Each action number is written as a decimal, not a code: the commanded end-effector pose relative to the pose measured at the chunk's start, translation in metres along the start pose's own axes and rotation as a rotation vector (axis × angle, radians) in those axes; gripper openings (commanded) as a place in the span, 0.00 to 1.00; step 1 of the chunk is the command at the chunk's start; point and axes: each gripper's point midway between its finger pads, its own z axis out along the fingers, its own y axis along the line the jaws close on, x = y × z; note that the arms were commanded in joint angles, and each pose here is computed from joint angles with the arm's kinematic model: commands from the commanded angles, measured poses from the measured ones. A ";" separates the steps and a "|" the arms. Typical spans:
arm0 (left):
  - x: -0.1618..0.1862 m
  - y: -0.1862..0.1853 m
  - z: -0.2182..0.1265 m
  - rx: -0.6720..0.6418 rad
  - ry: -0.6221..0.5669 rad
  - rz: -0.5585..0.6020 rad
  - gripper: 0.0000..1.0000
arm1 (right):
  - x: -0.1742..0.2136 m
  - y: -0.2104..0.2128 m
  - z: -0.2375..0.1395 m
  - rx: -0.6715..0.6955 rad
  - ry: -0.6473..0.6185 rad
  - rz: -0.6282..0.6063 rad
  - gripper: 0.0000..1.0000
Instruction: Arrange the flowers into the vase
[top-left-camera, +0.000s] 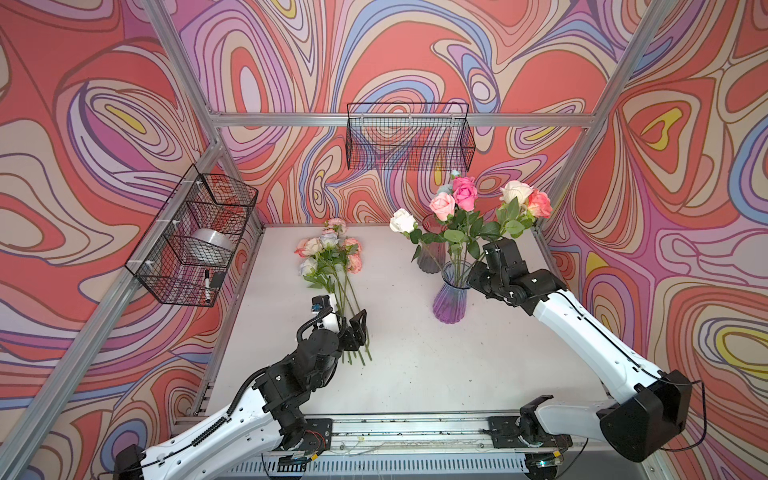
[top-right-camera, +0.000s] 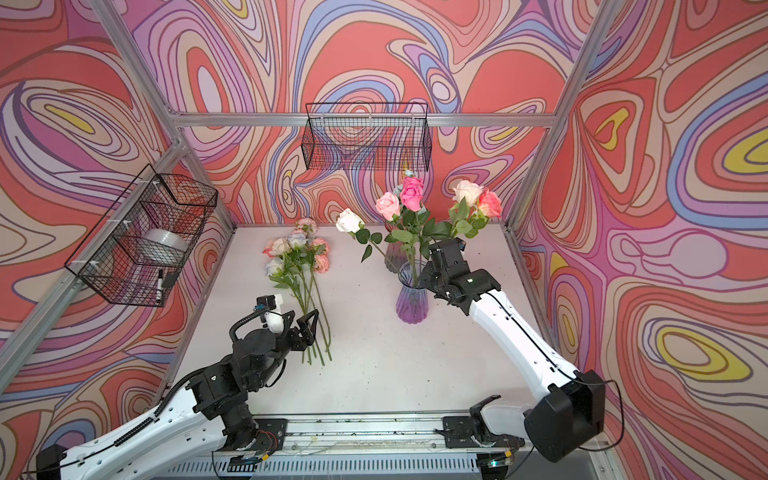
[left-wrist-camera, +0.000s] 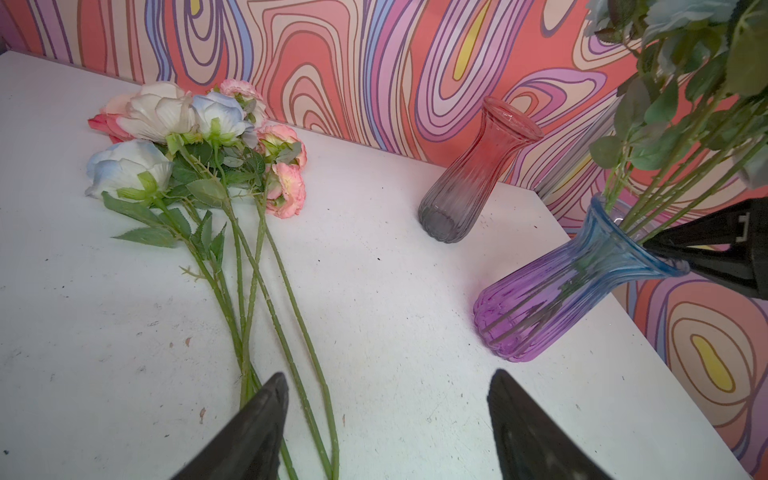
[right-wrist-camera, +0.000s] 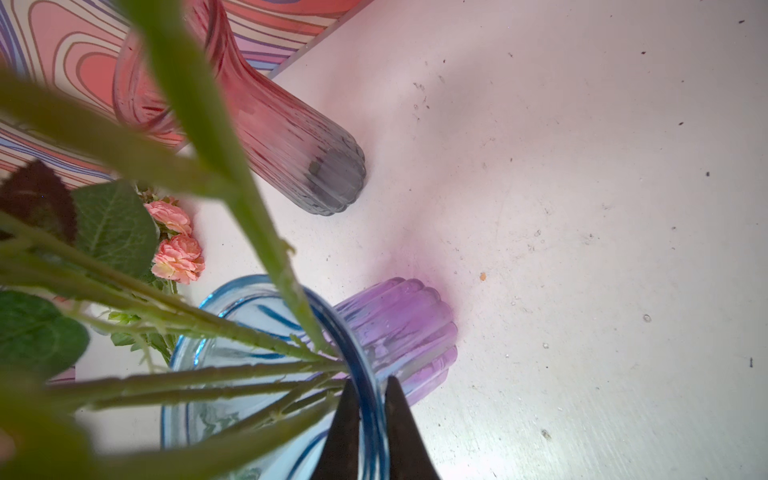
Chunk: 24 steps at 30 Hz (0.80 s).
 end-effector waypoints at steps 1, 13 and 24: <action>0.001 0.004 -0.001 -0.012 -0.003 0.005 0.76 | -0.007 -0.018 0.012 0.055 -0.011 0.003 0.00; -0.009 -0.003 -0.006 0.005 -0.002 0.040 0.76 | -0.086 -0.066 0.043 0.079 -0.085 0.127 0.00; -0.025 -0.019 -0.014 0.062 0.010 0.036 0.76 | -0.149 -0.081 0.088 0.110 -0.093 0.179 0.00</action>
